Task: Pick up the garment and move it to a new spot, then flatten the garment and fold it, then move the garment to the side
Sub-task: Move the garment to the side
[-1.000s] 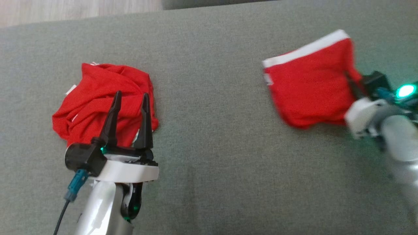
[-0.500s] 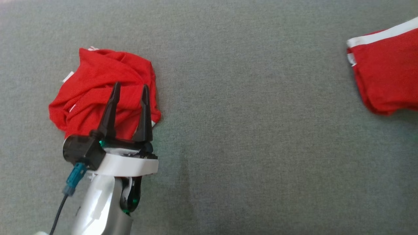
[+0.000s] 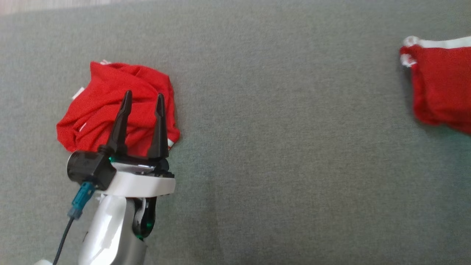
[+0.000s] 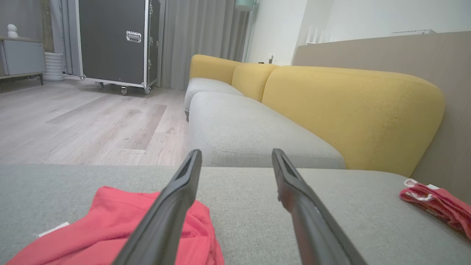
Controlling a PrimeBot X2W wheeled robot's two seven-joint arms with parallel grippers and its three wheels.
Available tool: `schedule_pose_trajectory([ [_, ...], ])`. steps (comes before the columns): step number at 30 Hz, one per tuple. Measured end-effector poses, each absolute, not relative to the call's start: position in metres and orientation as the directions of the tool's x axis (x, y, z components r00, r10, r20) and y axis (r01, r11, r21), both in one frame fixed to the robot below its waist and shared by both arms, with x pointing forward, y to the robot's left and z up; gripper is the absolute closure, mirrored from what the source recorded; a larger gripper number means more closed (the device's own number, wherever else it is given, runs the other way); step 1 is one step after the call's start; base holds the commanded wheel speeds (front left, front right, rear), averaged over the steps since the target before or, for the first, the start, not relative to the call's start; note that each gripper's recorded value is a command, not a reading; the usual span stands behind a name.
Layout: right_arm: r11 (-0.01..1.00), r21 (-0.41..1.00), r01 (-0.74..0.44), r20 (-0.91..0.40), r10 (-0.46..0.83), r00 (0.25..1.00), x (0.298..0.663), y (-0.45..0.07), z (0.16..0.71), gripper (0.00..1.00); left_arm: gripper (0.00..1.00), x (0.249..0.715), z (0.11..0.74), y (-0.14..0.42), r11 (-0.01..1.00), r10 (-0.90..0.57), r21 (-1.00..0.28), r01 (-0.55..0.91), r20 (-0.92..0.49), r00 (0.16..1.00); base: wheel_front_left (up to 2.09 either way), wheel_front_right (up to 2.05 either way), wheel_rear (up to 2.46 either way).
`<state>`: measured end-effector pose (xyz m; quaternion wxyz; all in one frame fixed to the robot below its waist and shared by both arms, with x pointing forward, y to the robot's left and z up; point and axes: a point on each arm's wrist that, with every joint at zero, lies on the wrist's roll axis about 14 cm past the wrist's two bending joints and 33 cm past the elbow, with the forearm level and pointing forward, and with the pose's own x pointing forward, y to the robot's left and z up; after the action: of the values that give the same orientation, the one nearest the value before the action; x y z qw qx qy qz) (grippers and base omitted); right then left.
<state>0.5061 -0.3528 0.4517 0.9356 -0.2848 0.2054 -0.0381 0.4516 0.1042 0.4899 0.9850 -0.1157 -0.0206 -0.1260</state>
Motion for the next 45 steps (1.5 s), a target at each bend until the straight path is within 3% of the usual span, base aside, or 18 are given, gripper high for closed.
schedule_pose_trajectory([
  [5, 0.867, -0.498, -0.013, -0.27, -0.141, 0.953, 0.51, -0.329, 0.477, 0.0, 0.0, 0.448, 0.506, 0.105, 0.941, -0.24, -0.217, 0.258, 0.107, 0.965, 0.0, 0.0, 0.0],
  [13, 0.95, -0.312, 0.026, 0.002, -0.027, 1.0, 0.514, -0.257, 0.555, 0.0, 0.0, 0.421, 0.52, 0.108, 0.945, -0.23, -0.205, 0.254, 0.134, 0.964, 0.0, 0.0, 0.0],
  [23, 0.994, -0.087, -0.068, 0.203, 0.085, 0.976, 0.47, -0.184, 0.596, 0.0, 0.0, 0.389, 0.535, 0.12, 0.955, -0.193, -0.195, 0.225, 0.169, 0.967, 0.0, 0.0, 0.0],
  [28, 0.992, -0.006, -0.123, 0.191, 0.122, 0.974, 0.443, -0.167, 0.572, 0.0, 0.0, 0.38, 0.532, 0.128, 0.961, -0.166, -0.196, 0.197, 0.163, 0.973, 0.0, 0.0, 0.0],
  [37, 0.989, 0.089, -0.114, 0.034, 0.111, 0.993, 0.384, -0.163, 0.497, 0.0, 0.0, 0.372, 0.522, 0.133, 0.963, -0.152, -0.204, 0.177, 0.132, 0.98, 0.0, 0.0, 0.0],
  [45, 0.988, 0.104, -0.115, 0.021, 0.113, 0.993, 0.372, -0.161, 0.49, 0.0, 0.0, 0.371, 0.514, 0.132, 0.961, -0.148, -0.22, 0.169, 0.108, 0.983, 0.0, 0.0, 0.0],
])
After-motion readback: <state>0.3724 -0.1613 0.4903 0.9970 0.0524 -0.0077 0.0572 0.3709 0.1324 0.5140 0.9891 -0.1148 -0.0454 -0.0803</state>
